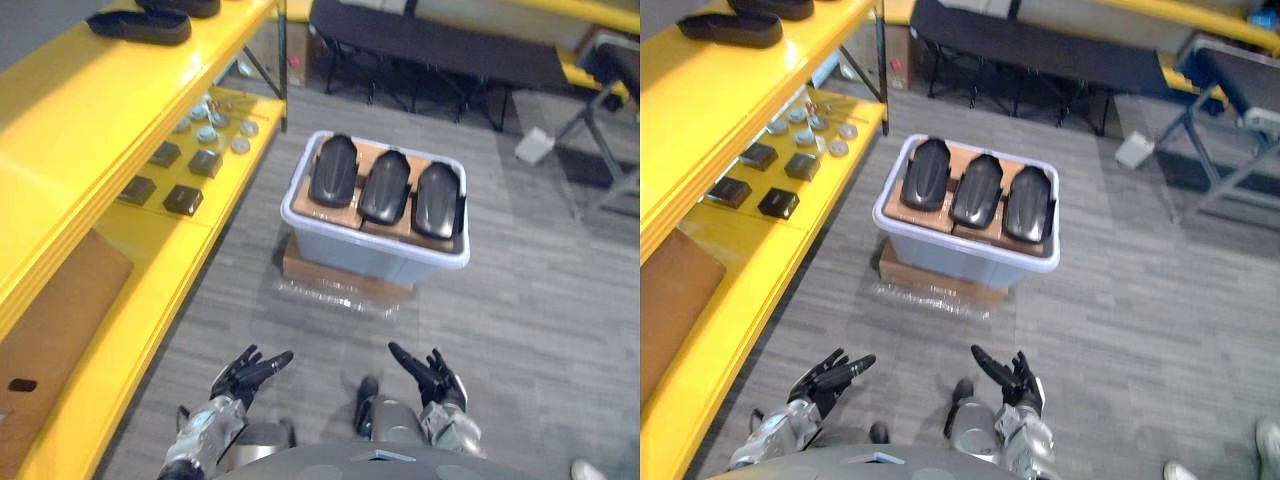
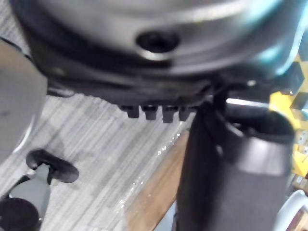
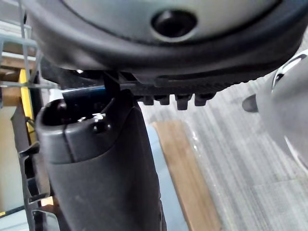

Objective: Walk over and take three plastic housings, then place them on the shelf

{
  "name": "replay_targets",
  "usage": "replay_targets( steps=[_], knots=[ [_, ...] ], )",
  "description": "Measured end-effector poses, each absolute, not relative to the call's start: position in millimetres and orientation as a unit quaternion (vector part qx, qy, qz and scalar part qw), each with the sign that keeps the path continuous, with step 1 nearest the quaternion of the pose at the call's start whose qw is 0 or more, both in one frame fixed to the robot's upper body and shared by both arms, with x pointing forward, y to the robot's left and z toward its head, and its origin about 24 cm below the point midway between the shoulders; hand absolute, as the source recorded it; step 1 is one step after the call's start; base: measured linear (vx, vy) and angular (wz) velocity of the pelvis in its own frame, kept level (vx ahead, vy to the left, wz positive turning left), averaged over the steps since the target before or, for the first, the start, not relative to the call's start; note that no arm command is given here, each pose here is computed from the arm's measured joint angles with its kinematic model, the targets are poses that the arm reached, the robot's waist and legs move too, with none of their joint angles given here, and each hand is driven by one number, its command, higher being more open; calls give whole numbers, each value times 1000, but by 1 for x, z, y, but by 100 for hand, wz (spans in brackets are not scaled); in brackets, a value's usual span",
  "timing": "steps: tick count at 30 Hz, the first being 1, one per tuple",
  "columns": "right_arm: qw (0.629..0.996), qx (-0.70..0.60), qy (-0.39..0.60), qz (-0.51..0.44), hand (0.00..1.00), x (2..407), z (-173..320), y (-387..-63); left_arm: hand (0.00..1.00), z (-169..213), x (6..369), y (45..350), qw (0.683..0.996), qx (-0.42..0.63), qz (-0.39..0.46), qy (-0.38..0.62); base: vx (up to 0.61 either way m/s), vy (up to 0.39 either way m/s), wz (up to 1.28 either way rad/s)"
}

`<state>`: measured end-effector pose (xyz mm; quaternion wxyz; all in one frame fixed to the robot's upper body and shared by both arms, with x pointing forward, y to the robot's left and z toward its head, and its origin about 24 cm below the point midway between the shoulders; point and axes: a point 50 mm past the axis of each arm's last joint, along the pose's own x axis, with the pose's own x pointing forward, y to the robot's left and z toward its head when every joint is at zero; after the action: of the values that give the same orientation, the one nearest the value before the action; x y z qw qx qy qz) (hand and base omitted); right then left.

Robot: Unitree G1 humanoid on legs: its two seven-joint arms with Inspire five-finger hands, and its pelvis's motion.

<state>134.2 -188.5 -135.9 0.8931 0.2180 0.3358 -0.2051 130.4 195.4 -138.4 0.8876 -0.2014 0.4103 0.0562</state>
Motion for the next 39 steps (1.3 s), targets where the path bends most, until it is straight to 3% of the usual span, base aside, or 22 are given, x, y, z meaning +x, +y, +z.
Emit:
replay_targets(
  steps=[4,11,17,25,30,39],
  knots=[
    [899,202,331,-201,100,141,-133,-195,100,-141,127,188,880,-228,80,409,191,-213,-25],
    [893,171,326,-259,100,114,-128,-229,100,-134,142,166,890,-250,63,376,155,-16,-15],
    [902,161,336,-218,100,108,-121,-210,100,-133,150,171,884,-227,62,404,176,96,-9],
    [936,160,260,-177,100,128,-83,-209,100,-144,117,201,860,-202,108,456,124,10,-16],
    [941,139,192,-241,100,155,-58,-251,100,-149,104,208,851,-204,125,468,-31,-9,-16],
    [939,134,46,-315,100,241,22,-330,100,-143,106,224,873,-175,127,438,-186,-26,5]
  ],
)
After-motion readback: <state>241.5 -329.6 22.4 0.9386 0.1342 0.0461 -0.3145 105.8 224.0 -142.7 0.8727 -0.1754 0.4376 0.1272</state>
